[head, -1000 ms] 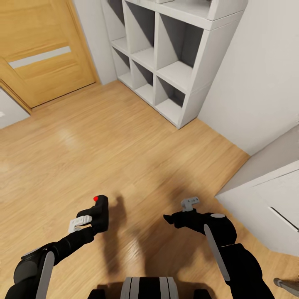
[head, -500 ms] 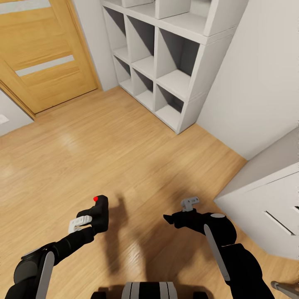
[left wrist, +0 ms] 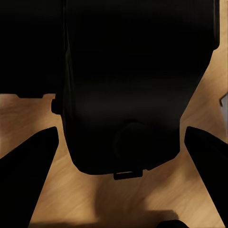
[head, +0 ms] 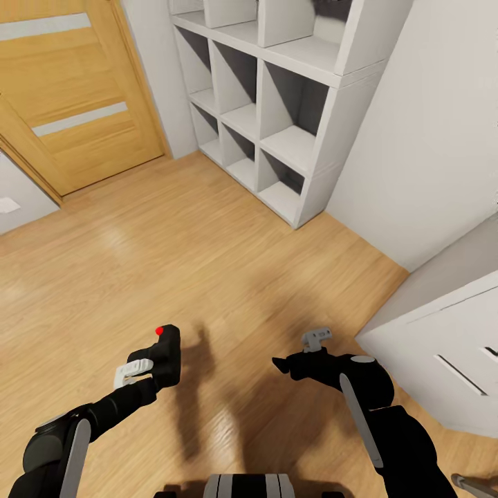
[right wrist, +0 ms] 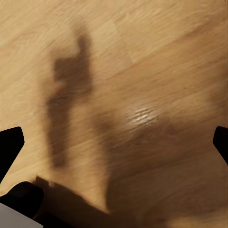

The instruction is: Attach the digital camera to the camera tripod in the bedroom.

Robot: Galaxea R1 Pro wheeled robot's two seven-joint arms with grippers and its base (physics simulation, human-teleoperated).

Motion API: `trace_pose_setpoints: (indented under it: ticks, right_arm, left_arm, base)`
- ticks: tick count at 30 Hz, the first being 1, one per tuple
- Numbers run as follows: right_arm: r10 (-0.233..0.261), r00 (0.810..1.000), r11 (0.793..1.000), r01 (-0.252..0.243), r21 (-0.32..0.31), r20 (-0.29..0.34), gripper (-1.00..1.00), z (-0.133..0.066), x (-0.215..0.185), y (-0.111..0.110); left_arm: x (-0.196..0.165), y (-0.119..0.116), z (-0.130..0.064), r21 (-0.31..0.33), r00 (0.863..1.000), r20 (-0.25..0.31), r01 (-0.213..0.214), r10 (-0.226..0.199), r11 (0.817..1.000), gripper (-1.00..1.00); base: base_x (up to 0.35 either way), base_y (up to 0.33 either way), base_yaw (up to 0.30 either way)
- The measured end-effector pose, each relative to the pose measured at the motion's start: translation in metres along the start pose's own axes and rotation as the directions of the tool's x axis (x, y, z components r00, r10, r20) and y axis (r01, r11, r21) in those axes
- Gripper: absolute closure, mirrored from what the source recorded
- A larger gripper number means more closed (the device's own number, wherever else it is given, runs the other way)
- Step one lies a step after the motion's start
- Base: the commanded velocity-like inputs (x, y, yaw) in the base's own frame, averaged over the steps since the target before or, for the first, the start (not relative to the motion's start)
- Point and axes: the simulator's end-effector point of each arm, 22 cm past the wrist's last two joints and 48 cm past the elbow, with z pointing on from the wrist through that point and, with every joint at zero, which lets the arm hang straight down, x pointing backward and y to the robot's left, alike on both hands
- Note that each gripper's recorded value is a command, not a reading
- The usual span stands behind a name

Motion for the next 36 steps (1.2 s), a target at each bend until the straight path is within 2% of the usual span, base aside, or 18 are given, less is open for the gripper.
trace_pose_setpoints:
  ticks: [26,36]
  right_arm:
    - [-0.018,0.999,1.000,0.018,0.003,0.038,-1.00,-0.015,-0.015,0.005]
    - [-0.024,0.998,1.000,0.024,0.005,0.052,-1.00,-0.037,-0.032,0.014]
  left_arm:
    - [-0.014,-0.010,-0.010,0.014,0.999,0.038,-0.015,0.015,1.000,1.00]
    - [-0.029,-0.024,-0.030,0.021,0.998,0.051,-0.020,0.019,1.000,1.00]
  base:
    - [0.000,0.000,0.000]
    - [0.000,0.000,0.000]
